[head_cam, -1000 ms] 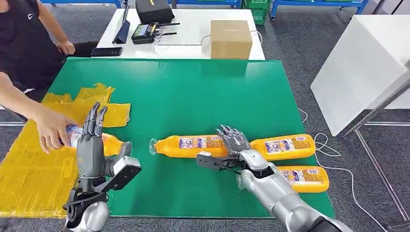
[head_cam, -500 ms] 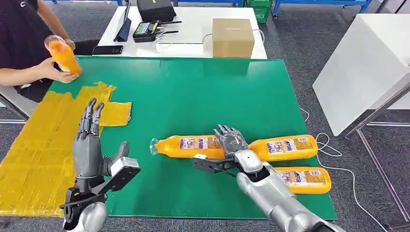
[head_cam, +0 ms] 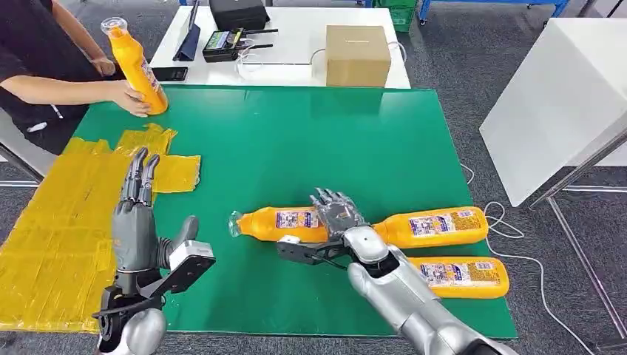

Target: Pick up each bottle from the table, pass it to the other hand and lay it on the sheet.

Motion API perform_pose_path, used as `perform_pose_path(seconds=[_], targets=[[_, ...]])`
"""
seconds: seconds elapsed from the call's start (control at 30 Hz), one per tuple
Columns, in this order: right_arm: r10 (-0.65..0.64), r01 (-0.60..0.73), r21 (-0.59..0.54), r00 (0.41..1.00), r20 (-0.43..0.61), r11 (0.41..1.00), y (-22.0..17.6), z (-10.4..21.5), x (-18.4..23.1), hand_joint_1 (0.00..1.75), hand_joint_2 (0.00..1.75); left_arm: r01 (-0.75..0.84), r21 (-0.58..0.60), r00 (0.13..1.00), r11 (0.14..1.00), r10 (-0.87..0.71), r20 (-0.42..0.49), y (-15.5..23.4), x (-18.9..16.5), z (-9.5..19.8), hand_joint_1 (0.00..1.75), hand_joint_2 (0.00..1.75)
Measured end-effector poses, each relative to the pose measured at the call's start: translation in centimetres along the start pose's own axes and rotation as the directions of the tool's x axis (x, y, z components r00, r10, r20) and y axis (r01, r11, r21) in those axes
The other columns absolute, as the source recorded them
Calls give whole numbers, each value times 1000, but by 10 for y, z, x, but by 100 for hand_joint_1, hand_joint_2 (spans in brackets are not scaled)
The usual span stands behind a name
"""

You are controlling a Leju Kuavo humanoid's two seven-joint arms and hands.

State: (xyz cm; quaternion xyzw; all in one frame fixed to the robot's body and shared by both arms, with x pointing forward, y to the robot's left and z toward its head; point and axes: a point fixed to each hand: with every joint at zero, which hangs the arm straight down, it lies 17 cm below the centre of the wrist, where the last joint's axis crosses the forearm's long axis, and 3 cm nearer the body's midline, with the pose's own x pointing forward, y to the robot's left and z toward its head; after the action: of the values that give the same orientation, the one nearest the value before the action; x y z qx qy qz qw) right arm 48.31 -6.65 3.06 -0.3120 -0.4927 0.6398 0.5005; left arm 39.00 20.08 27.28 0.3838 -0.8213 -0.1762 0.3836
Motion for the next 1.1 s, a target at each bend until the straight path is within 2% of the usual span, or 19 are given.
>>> perform_pose_path(seconds=[0.37, 0.4, 0.43, 0.77, 0.9, 0.97, 1.03, 1.1], targets=[[6, -7, 56, 1000, 10, 998, 18, -1, 3, 0, 175, -13, 6, 1000, 1000, 13, 0, 1, 1, -1, 0, 0], [7, -8, 62, 1000, 10, 998, 19, -2, 3, 26, 175, -14, 7, 1000, 1000, 14, 1, 1, 1, -1, 0, 0], [9, -9, 75, 1000, 11, 997, 21, -3, 2, 175, 175, -18, 9, 1000, 1000, 18, 0, 1, 1, -2, 0, 0], [20, -21, 167, 1000, 6, 986, 40, -8, -11, 175, 175, -57, 11, 998, 998, 57, -7, -3, -1, -8, 0, 0], [3, 0, 163, 1000, -18, 987, 39, -9, -17, 175, 175, -186, -53, 982, 981, 184, -51, -18, -5, -5, 0, 0], [-11, 18, 159, 999, -41, 987, 38, -9, -21, 175, 175, -353, -124, 933, 927, 341, -112, -35, -3, 0, 0, 0], [-29, 38, 151, 998, -60, 988, 37, -9, -25, 175, 175, -550, -194, 833, 812, 519, -190, -54, 4, 8, 0, 0], [-58, 68, 128, 995, -76, 989, 33, -9, -30, 175, 175, -715, -207, 698, 667, 667, -261, -62, 12, 15, 0, 0]])
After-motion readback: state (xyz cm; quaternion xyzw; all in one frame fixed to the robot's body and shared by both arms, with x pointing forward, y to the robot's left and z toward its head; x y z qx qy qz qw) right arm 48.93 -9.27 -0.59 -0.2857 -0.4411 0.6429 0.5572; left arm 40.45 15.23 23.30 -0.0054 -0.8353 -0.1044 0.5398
